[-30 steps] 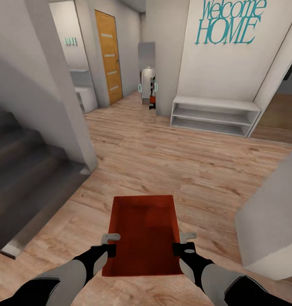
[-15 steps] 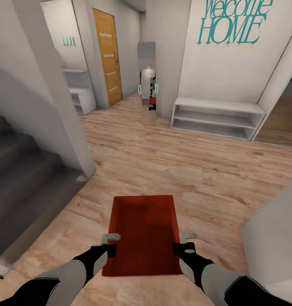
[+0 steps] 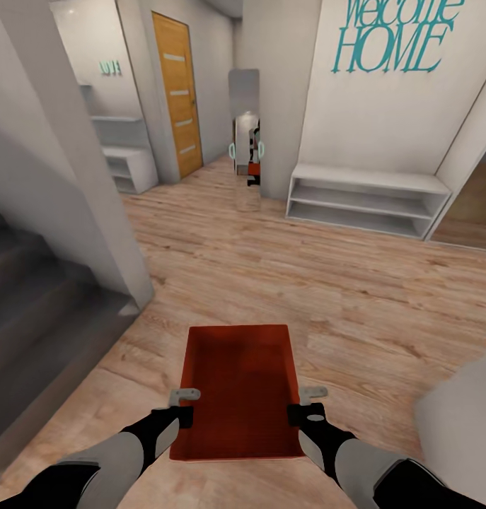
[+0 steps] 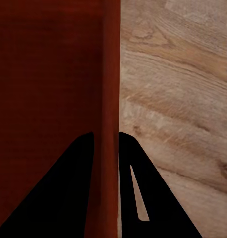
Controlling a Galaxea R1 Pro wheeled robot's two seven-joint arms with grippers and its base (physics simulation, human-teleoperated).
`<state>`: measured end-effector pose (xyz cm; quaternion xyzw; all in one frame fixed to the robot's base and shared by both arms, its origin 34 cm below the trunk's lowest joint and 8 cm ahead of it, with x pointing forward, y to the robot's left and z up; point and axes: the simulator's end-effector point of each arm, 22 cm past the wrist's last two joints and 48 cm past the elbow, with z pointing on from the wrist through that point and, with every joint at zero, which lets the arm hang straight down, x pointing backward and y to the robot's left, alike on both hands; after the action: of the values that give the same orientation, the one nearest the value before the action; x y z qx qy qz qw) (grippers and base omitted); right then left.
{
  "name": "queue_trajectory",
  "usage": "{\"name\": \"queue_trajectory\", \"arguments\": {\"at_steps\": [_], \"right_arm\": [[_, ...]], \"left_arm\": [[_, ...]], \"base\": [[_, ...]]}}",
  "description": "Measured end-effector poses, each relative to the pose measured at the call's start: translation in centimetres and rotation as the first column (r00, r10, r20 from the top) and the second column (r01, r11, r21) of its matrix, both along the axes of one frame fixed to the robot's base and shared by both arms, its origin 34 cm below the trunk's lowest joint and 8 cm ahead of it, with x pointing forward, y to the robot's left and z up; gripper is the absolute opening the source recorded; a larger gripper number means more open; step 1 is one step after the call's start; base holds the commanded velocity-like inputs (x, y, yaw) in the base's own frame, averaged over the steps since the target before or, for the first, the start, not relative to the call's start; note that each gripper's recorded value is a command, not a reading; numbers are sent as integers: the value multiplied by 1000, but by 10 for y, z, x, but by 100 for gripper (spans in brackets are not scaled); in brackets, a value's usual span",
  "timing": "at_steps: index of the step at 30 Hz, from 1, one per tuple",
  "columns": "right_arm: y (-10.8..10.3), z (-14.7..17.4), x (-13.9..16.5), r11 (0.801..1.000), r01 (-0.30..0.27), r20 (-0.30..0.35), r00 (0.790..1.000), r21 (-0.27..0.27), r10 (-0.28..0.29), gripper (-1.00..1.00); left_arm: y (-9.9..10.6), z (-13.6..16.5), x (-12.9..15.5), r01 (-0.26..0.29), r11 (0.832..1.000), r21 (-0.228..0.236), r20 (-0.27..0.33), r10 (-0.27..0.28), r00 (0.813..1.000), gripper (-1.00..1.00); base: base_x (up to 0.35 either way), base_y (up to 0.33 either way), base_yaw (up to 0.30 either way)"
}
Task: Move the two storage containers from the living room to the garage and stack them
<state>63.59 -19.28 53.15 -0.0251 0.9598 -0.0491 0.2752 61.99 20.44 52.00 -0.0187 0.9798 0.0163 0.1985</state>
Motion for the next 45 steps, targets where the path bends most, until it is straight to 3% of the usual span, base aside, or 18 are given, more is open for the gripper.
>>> {"name": "queue_trajectory", "arguments": {"at_steps": [45], "right_arm": [[0, 0, 0, 1000, 0, 0, 1000, 0, 0, -100]], "left_arm": [[0, 0, 0, 0, 1000, 0, 0, 0, 1000, -100]], "base": [[323, 0, 0]]}}
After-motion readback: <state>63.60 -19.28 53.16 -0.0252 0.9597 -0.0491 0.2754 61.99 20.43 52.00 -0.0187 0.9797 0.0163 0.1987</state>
